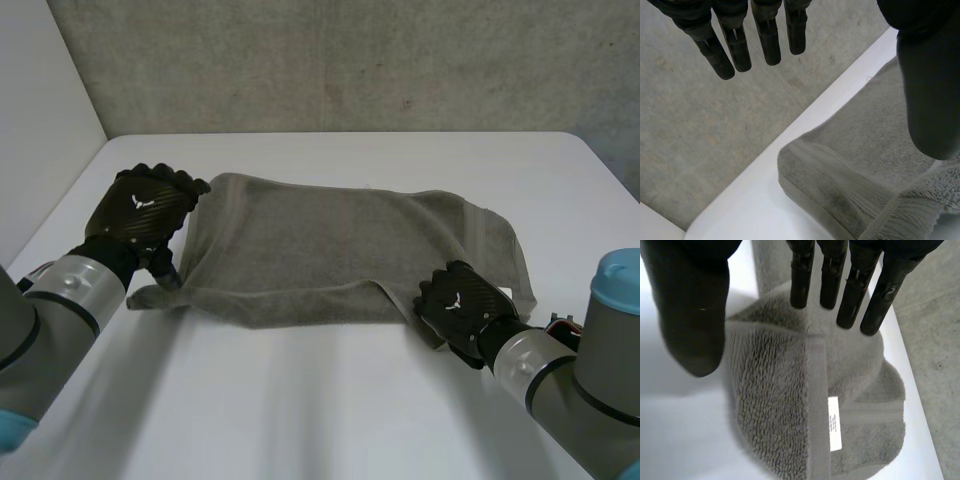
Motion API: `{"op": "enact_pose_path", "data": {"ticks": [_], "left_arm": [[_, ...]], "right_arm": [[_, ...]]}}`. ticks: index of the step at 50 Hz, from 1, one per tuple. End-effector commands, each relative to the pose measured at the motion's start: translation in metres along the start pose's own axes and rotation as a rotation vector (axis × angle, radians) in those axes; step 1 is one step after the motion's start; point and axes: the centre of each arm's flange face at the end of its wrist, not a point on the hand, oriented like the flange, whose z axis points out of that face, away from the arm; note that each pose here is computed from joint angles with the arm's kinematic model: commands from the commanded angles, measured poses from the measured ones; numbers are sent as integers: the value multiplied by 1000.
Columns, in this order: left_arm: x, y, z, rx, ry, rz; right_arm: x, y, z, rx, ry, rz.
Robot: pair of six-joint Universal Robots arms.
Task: Fold the towel.
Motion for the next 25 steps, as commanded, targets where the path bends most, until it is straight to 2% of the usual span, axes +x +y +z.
{"op": "enact_pose_path", "data": {"ticks": [1,10,20,25], "left_arm": [[-6,6,14,-108,29,-56],[-6,34,34,-292,82,-100],[-18,47,39,-351,35,-105],[-17,53,39,-370,38,-108]], "right_arm": [[2,10,16,-45,49,-28],[1,18,22,-79,48,-22],[15,17,11,-93,108,-2],[27,31,4,-134,141,36]]}}
